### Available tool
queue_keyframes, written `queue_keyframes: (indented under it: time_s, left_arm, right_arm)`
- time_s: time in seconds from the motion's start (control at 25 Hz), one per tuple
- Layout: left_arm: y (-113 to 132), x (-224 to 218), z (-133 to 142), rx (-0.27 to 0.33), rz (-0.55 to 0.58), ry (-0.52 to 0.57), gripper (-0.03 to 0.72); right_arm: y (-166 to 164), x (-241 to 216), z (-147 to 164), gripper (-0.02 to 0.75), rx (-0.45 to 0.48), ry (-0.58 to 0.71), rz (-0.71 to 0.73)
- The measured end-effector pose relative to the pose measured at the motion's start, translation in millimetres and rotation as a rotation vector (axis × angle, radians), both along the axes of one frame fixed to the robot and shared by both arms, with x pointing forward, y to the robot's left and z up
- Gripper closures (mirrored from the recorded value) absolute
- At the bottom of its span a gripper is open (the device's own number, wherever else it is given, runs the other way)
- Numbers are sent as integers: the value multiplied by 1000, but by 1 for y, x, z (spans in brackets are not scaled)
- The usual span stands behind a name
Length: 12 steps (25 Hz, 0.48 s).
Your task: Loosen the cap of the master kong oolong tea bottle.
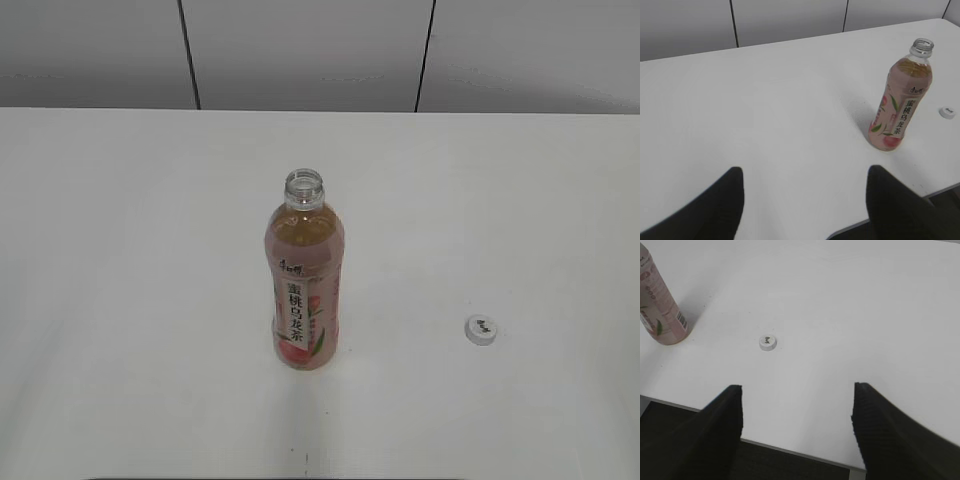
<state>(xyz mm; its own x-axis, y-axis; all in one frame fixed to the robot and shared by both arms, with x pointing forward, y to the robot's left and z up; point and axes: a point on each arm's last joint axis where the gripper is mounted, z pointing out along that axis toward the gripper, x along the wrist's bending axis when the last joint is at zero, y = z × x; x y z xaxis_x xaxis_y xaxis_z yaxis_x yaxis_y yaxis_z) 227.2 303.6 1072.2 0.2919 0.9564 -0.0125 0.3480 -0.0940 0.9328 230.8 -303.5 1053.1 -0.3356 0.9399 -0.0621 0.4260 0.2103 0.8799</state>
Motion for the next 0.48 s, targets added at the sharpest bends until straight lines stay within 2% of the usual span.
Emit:
queue_keyframes:
  time_s: [0.48]
  left_arm:
    - [0,0,0,0,5,0,230]
  right_arm:
    - [0,0,0,219,0,1,0]
